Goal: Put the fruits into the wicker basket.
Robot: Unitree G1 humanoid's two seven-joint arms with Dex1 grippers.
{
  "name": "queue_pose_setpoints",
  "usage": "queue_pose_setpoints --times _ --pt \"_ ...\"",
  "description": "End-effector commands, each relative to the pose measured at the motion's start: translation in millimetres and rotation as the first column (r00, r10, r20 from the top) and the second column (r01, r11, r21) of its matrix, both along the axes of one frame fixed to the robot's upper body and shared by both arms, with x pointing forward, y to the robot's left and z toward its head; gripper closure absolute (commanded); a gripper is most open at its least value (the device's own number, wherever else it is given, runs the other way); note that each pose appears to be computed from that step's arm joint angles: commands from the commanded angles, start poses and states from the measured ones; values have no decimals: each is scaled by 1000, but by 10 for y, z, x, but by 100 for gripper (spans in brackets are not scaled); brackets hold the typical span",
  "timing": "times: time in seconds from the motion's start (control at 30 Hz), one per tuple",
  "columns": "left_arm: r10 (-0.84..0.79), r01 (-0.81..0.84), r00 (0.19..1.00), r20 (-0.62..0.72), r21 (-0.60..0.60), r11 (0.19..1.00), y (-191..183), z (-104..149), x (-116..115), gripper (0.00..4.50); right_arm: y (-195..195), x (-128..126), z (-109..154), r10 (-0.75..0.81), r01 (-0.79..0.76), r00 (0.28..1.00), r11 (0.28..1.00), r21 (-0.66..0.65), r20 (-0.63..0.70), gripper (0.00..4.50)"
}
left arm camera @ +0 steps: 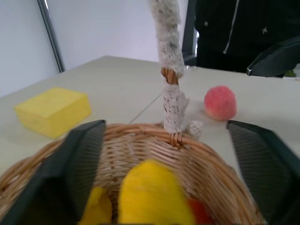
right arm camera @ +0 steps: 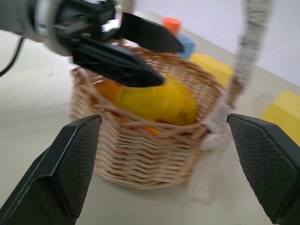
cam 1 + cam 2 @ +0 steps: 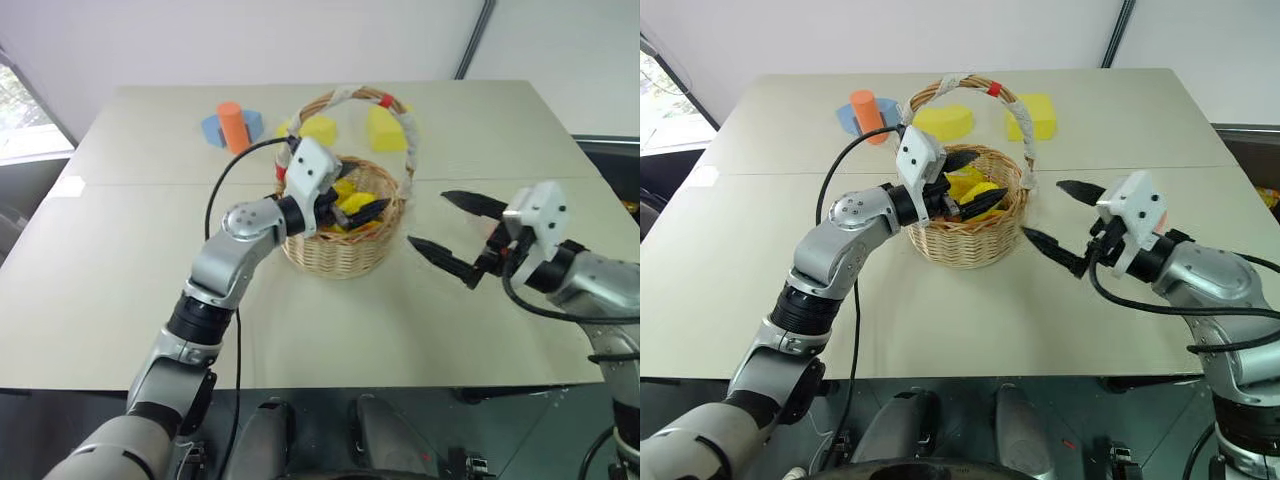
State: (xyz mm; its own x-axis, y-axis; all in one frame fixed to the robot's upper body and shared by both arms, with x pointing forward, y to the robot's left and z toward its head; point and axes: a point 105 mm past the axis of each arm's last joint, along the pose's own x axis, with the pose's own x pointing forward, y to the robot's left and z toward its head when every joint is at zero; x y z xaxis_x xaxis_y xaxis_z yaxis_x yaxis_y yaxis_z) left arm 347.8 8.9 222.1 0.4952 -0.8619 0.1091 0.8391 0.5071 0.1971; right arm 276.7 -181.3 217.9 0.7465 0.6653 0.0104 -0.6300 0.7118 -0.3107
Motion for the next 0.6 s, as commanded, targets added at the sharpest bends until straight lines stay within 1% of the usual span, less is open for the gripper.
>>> queue_pose_setpoints --times 0.03,0.07,0.17,0.2,0.27,0.37,0.4,0.53,0.6 --pt "-24 30 998 62 -104 994 162 285 -92 2 -286 63 111 -165 161 986 982 94 32 0" --pt "-36 42 998 58 -121 992 202 304 -118 2 -368 96 95 -211 207 977 972 111 21 0" --pt "-130 132 991 26 -184 974 298 340 -276 2 -725 254 -29 -390 391 920 911 132 -35 0" --pt "-178 179 984 21 -178 968 319 317 -367 2 -882 318 -90 -461 465 885 872 154 -62 0" --pt "-228 228 974 12 -149 962 339 254 -482 2 -1082 403 -220 -545 557 831 814 168 -113 0" --pt "-237 233 971 -27 -108 966 333 133 -534 2 -1221 506 -419 -609 626 779 770 122 -151 0" --pt "-236 233 971 -26 -102 967 329 122 -544 2 -1247 525 -445 -620 637 770 762 118 -154 0" --pt "-236 232 971 -35 -88 969 278 65 -575 2 -1489 637 -567 -703 726 686 676 123 -186 0" --pt "-239 236 970 -36 -79 969 247 43 -594 2 -1569 674 -621 -727 752 657 649 116 -199 0"
